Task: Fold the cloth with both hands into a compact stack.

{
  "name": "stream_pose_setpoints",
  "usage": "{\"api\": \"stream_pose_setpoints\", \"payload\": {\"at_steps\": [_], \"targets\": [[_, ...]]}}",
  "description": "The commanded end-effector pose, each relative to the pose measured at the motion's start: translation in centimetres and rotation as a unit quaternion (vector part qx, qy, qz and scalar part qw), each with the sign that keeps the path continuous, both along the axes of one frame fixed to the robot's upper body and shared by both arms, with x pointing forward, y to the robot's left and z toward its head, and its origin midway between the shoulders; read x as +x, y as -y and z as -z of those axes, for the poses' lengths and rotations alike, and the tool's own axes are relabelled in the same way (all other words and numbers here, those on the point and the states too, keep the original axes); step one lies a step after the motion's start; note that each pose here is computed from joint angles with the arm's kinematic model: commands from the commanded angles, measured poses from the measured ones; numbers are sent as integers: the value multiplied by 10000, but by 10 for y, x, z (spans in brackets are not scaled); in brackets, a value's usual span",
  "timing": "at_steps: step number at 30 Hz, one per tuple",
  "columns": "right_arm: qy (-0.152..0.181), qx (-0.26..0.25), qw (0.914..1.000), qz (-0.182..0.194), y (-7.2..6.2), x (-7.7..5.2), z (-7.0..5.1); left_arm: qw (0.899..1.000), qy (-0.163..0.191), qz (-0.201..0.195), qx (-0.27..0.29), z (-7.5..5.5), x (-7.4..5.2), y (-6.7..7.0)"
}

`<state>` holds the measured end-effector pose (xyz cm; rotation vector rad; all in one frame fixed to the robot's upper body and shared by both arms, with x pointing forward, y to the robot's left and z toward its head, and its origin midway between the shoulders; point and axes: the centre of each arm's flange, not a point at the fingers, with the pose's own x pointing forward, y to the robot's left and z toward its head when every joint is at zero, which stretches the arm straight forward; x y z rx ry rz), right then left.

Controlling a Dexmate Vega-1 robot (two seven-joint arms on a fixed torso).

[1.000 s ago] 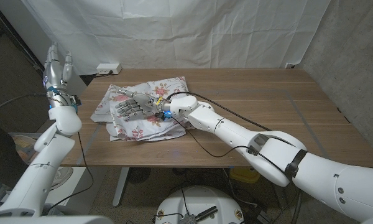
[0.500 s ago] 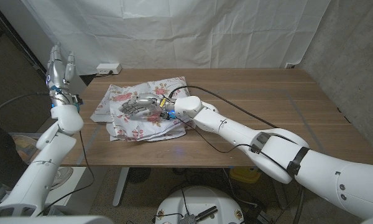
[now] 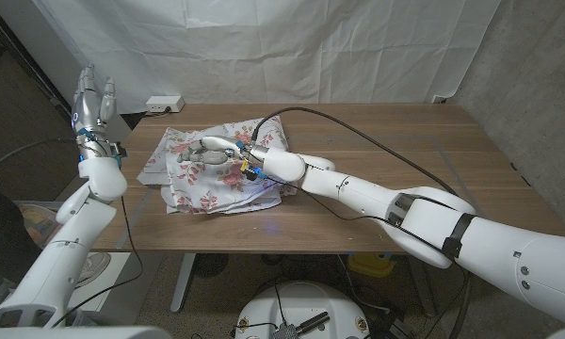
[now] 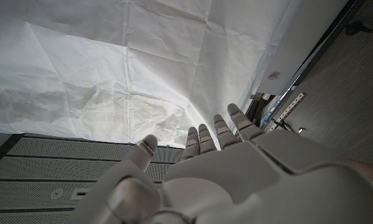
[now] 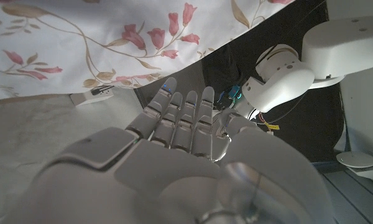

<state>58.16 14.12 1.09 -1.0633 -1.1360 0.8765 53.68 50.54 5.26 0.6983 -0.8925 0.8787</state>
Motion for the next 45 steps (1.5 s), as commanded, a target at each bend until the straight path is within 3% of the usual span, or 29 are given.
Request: {"api": "stream_pose_setpoints", "payload": {"at_steps": [1,8,15,18,23,30,36,45], "targets": [[1190,12,9928,-150,-9,0,15,9999,-72,-109,73,-5,1,-4],[1129,-164,9916,609,-24,18,23,9997,-140,-178,120,-9,-3,-9],[930,-668,9798,1641,-40,40,30,9994,-146,-271,170,-14,-16,-15],[827,-619,9800,1702,-37,42,32,9992,-144,-332,147,-13,-21,-18],[538,-865,9734,2052,-41,49,46,9990,-165,-389,134,-13,-26,-19],[505,-1186,9703,2045,-45,46,68,9992,-138,-355,107,-14,-28,-18],[849,-1393,9711,1744,-43,39,86,9995,-100,-281,99,-15,-28,-15],[1355,-1641,9621,1705,-43,38,94,9996,-93,-234,107,-15,-27,-11]]}}
